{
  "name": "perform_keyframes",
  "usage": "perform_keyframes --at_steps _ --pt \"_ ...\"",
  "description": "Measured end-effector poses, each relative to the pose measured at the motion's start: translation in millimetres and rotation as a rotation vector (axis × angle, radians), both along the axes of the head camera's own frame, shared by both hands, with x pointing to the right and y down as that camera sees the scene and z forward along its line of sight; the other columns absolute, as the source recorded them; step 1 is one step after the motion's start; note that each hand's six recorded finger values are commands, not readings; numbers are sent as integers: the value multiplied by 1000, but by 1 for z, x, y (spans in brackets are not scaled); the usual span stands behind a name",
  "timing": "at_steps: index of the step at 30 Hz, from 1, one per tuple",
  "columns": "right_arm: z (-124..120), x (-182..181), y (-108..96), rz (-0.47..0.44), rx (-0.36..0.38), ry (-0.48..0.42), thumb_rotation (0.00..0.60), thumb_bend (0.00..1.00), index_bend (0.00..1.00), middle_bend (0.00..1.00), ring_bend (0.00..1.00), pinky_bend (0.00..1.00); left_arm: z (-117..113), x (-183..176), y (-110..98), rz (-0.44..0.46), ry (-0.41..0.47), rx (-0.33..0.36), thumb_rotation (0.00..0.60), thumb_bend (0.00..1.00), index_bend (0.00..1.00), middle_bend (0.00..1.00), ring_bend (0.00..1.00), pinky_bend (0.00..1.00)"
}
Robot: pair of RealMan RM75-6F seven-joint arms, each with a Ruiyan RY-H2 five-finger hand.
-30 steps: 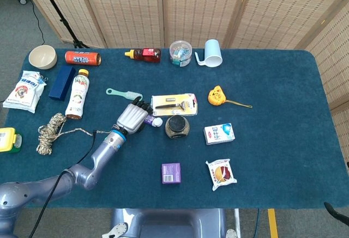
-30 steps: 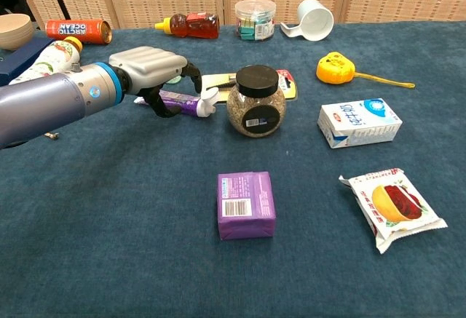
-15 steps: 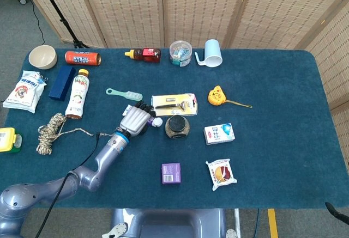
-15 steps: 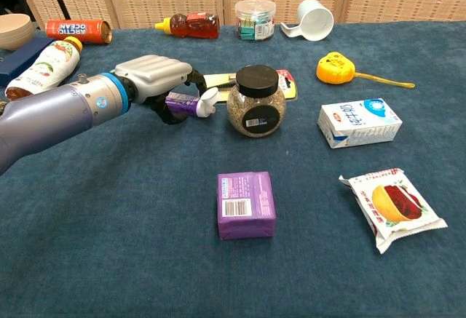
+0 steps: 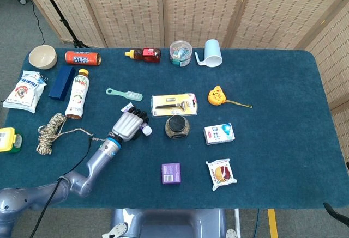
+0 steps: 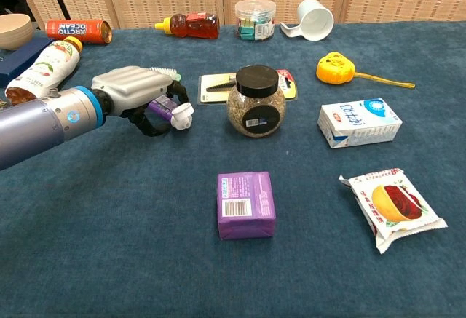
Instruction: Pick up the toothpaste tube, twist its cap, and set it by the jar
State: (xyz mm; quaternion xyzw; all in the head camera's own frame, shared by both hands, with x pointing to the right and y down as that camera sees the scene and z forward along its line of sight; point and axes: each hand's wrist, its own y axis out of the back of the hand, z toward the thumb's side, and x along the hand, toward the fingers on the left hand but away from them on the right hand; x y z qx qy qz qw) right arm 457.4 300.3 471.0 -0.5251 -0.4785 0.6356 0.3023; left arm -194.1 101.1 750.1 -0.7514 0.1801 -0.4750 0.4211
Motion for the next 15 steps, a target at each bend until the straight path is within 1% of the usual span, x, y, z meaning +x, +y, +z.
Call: perform_keyframes --at_steps 3,10,15 --pt "1 -1 -1 -3 0 -4 600 123 0 0 0 0 -3 -9 2 -3 1 1 600 405 356 276 237 232" --pt "4 -2 -3 -7 -3 -10 600 122 0 0 0 0 -12 -30 7 2 -11 8 600 405 357 280 241 233" --pt "5 -2 -3 -7 -3 -14 600 123 0 0 0 0 -18 -41 14 11 -28 -6 600 405 357 280 242 233"
